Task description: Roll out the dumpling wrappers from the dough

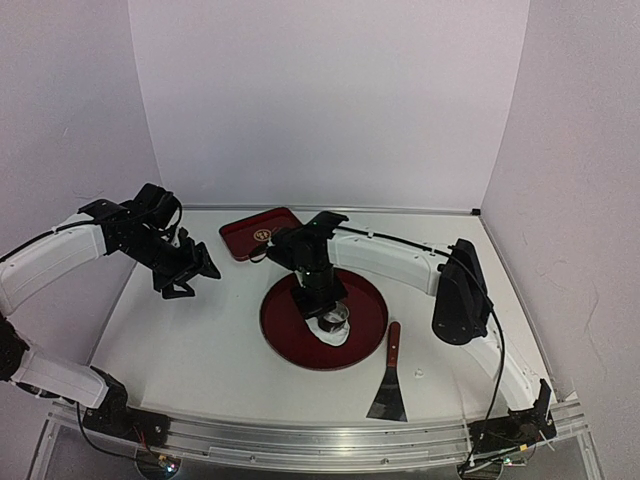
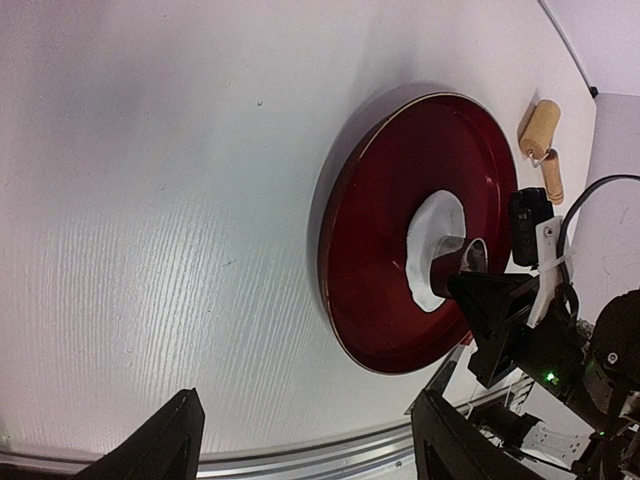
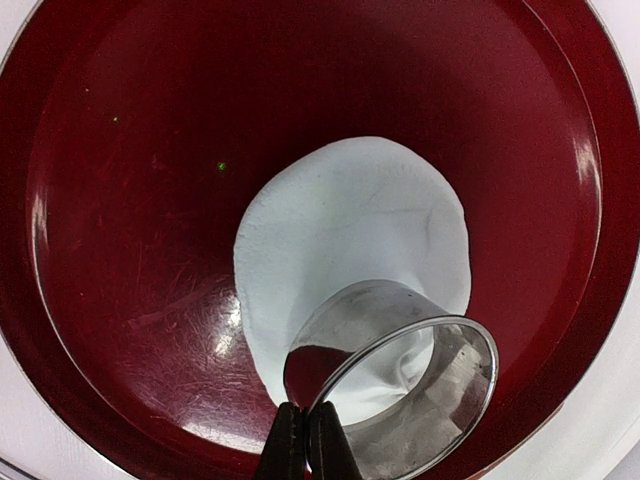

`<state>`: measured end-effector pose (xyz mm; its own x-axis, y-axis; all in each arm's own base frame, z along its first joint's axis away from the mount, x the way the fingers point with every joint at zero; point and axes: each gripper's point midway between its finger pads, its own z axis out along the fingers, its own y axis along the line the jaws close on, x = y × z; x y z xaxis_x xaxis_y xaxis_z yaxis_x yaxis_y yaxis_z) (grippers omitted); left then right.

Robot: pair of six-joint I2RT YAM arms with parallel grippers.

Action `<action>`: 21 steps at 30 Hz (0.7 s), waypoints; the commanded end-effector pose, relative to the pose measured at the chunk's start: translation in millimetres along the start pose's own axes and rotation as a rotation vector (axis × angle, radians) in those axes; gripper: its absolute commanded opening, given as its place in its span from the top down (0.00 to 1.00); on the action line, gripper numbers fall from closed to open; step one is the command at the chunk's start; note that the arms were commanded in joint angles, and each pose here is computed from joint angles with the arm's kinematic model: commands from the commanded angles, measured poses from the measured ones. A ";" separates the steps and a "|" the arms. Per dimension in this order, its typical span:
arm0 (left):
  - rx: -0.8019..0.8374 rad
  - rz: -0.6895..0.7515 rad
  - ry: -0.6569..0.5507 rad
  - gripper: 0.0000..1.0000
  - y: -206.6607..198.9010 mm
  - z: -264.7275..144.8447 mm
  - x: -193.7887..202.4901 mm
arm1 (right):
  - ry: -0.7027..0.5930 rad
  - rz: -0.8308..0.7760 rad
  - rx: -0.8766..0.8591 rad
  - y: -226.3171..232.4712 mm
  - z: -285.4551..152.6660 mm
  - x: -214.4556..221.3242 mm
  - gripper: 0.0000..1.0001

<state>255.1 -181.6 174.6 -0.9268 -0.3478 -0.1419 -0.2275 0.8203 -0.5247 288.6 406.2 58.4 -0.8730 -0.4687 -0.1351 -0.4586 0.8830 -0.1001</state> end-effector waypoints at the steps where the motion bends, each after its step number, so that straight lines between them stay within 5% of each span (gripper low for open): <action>1: -0.002 -0.001 -0.027 0.27 -0.6 -3.1 -5.5 | -0.026 -0.017 0.017 -5.1 -1.9 -8.8 1.00; 21: 0.005 0.010 -0.016 0.28 -4.5 0.1 -7.1 | 0.013 -0.033 -0.004 0.6 24.4 -4.9 1.00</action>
<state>256.5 -181.3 169.4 -0.9273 -0.3496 -0.1335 -0.2375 0.8254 -0.5121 295.2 410.4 46.3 -0.8579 -0.4946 -0.1393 -0.4848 0.8689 -0.0996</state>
